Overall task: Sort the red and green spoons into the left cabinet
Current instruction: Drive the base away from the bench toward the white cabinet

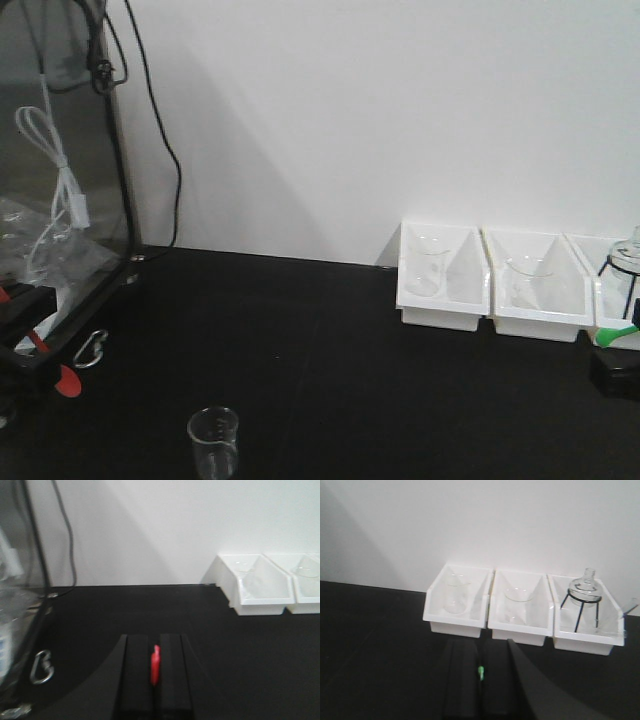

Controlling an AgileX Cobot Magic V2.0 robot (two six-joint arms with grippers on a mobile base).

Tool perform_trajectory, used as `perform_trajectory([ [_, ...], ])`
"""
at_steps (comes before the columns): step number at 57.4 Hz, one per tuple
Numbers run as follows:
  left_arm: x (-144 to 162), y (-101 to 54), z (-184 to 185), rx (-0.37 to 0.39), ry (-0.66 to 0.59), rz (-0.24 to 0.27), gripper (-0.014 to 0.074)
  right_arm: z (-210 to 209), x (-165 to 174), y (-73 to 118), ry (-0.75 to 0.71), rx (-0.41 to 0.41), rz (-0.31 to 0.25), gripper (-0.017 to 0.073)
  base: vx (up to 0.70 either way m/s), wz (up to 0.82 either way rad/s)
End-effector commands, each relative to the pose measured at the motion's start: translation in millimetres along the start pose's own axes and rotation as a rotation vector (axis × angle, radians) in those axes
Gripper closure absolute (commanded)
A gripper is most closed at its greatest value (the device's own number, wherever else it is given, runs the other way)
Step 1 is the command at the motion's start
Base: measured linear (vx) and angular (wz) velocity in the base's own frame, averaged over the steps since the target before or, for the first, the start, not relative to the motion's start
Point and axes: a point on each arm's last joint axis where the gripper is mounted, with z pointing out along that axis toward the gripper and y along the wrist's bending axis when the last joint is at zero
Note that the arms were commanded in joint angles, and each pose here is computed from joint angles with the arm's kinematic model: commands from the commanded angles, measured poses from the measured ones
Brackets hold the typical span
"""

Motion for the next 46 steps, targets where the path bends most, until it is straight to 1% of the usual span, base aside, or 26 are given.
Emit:
perform_trajectory([
  [1,-18.7,-1.9,-4.4,0.005,-0.118,-0.012,0.0597,-4.1,-13.8,-1.0,-0.045,-0.017,0.017,0.0562,-0.10,0.41],
  [21,-18.7,-1.9,-4.4,0.005,-0.118,-0.012,0.0597,-4.1,-13.8,-0.9,-0.045,-0.017,0.017,0.0562,-0.14,0.52],
  [46,-18.7,-1.9,-4.4,0.005,-0.118,-0.012,0.0597,-4.1,-13.8,-0.9,-0.045,-0.017,0.017,0.0562,-0.18,0.66],
])
